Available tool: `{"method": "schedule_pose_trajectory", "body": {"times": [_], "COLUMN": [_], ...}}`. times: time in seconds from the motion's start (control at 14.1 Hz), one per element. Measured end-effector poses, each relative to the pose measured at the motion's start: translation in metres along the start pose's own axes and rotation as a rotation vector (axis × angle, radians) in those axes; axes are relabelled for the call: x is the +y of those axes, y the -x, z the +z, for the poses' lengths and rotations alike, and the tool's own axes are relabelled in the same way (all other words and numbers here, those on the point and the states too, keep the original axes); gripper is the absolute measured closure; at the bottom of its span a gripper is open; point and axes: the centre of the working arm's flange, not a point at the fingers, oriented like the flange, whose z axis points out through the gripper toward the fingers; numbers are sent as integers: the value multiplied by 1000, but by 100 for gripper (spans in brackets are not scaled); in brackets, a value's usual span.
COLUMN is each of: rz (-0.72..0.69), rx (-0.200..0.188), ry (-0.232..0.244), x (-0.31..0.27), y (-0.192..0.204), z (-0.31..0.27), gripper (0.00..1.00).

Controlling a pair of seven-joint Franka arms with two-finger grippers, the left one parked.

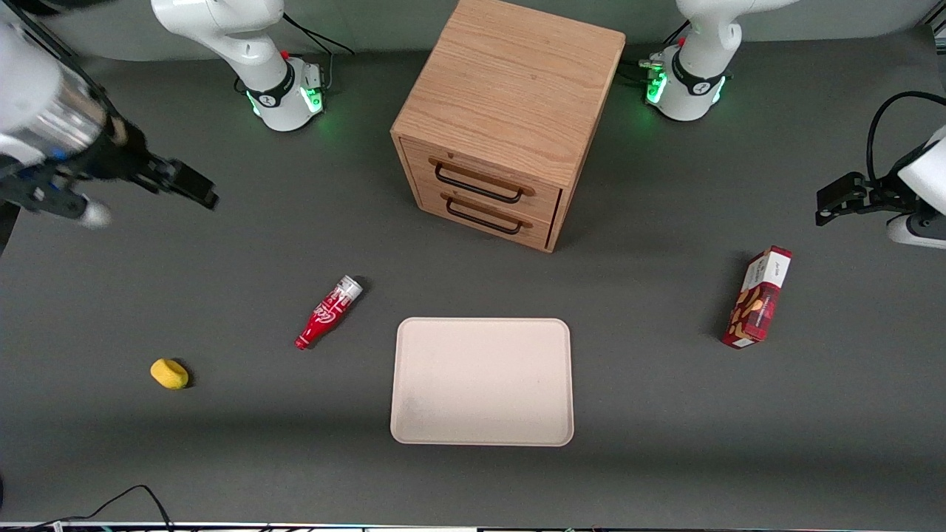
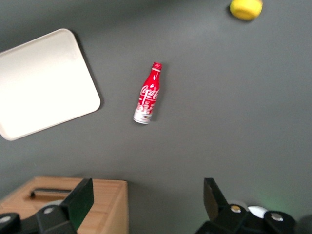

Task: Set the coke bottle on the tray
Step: 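Move the open right gripper down over the red Coca-Cola bottle, then close the right gripper around the bottle's body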

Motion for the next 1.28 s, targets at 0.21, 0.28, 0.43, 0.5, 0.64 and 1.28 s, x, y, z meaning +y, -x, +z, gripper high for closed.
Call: {"method": "schedule_pose_trajectory", "body": {"times": [0.21,0.28,0.43,0.5,0.64,1.28], "rz": [174,219,276,301,349,393], "rx": [-75,-103,-139,-141,-122,-28], "ry": [26,46,86,102,120,144], "x": [-54,-65,-74,-75,-75,-61], "y": [-23,-32,-53,-63,-75,-67], "z": [82,112,171,198,250,377], "gripper": [0,0,0,0,0,0]}}
